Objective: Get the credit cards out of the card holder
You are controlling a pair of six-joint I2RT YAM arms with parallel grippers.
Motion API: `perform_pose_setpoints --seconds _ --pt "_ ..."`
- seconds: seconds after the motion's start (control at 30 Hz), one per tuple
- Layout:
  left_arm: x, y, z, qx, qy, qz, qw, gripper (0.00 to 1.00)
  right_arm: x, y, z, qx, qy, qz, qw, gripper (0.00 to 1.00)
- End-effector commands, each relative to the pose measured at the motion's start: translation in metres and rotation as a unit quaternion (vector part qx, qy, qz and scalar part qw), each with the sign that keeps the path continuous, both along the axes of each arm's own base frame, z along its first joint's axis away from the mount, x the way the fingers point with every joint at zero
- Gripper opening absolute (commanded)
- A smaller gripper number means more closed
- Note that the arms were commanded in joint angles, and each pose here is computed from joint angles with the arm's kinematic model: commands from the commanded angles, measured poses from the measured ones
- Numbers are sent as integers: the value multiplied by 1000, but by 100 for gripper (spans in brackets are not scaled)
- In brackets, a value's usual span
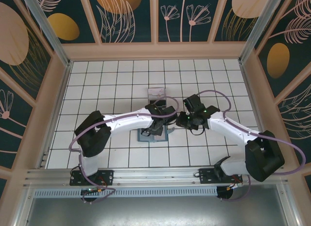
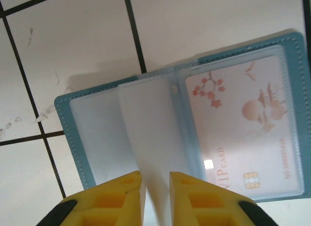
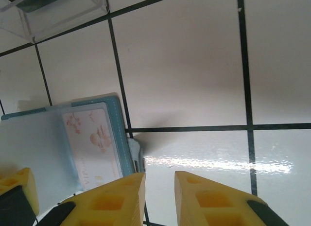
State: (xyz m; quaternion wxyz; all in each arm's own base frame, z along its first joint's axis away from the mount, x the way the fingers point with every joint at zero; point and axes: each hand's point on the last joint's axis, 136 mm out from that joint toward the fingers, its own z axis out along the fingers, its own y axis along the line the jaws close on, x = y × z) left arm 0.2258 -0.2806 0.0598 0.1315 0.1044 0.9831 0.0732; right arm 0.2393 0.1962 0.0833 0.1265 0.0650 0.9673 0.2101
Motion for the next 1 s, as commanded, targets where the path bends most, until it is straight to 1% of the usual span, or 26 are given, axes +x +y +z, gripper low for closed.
perform_pose_setpoints --seconds 0.0,0.13,0.23,0.33,0.4,0.53,0.7,0.77,0.87,0.97 --pt "3 3 12 -13 -18 3 1000 19 9 9 8 2 -12 -6 1000 24" --pt "1 -4 11 -38 -15 3 999 18 9 15 8 -2 -9 0 1000 24" --pt "-2 3 4 -29 -10 6 1000 18 9 19 8 -2 -9 4 1000 24" --pt "-6 17 -7 -10 0 11 1000 20 9 23 9 -4 -8 9 1000 24" --pt "-7 20 -14 -15 0 13 1000 21 9 24 9 -6 -8 10 1000 24" --pt "-15 27 -31 -29 21 18 999 22 9 27 8 -8 -5 12 1000 24" --pt "-25 24 -54 -63 57 12 996 25 7 30 5 -9 -2 13 1000 24" --pt "-28 25 -61 -60 68 9 996 26 7 31 4 -10 -1 14 1000 24" --pt "-26 32 -59 -42 61 11 997 26 7 32 5 -11 -1 15 1000 24" --pt "-17 33 -45 -37 43 11 998 27 7 32 5 -11 -1 16 1000 24"
